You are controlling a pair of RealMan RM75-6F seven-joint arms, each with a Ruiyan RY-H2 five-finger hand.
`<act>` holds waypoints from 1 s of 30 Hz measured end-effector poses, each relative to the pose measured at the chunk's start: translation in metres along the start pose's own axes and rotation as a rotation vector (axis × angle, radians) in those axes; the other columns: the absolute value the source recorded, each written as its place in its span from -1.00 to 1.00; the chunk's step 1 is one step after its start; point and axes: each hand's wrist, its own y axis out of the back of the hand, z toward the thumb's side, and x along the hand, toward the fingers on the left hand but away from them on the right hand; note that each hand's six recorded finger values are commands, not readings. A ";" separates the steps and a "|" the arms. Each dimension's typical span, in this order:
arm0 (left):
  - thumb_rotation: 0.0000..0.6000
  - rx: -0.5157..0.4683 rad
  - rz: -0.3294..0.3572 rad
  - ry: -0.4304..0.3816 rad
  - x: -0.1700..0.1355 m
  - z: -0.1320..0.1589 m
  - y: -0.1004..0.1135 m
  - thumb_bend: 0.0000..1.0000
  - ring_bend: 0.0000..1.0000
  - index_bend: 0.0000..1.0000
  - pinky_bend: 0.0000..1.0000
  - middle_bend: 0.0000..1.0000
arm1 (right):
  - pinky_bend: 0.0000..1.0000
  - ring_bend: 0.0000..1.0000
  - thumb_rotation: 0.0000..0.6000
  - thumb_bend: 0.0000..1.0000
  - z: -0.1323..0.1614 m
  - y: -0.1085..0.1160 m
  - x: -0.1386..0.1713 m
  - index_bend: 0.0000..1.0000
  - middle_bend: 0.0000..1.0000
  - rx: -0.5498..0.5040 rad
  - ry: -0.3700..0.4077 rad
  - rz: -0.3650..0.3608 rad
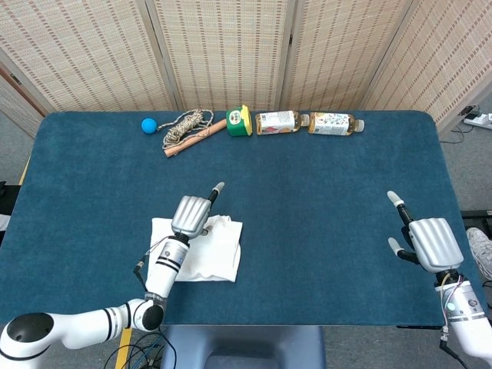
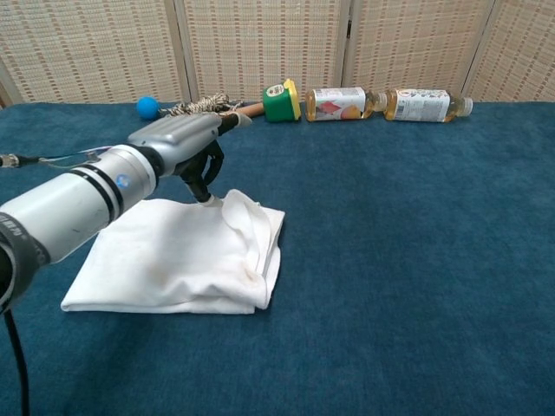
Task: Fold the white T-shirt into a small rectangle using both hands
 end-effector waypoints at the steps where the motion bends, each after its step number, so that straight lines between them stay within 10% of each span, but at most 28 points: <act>1: 1.00 -0.006 0.000 0.006 0.003 0.002 0.000 -0.59 0.35 -1.00 0.81 0.48 | 1.00 0.88 1.00 -0.34 0.000 0.000 0.000 -0.99 0.84 0.000 -0.002 -0.001; 16: 0.93 -0.148 0.025 0.050 0.010 -0.003 0.014 -0.81 0.35 -1.00 0.81 0.48 | 1.00 0.88 1.00 -0.34 -0.003 0.002 0.001 -0.99 0.84 -0.008 -0.013 -0.009; 30: 1.00 -0.083 -0.005 -0.004 -0.036 -0.036 0.009 -0.81 0.35 -1.00 0.80 0.47 | 1.00 0.88 1.00 -0.34 0.000 -0.001 -0.003 -0.99 0.84 -0.014 0.003 -0.003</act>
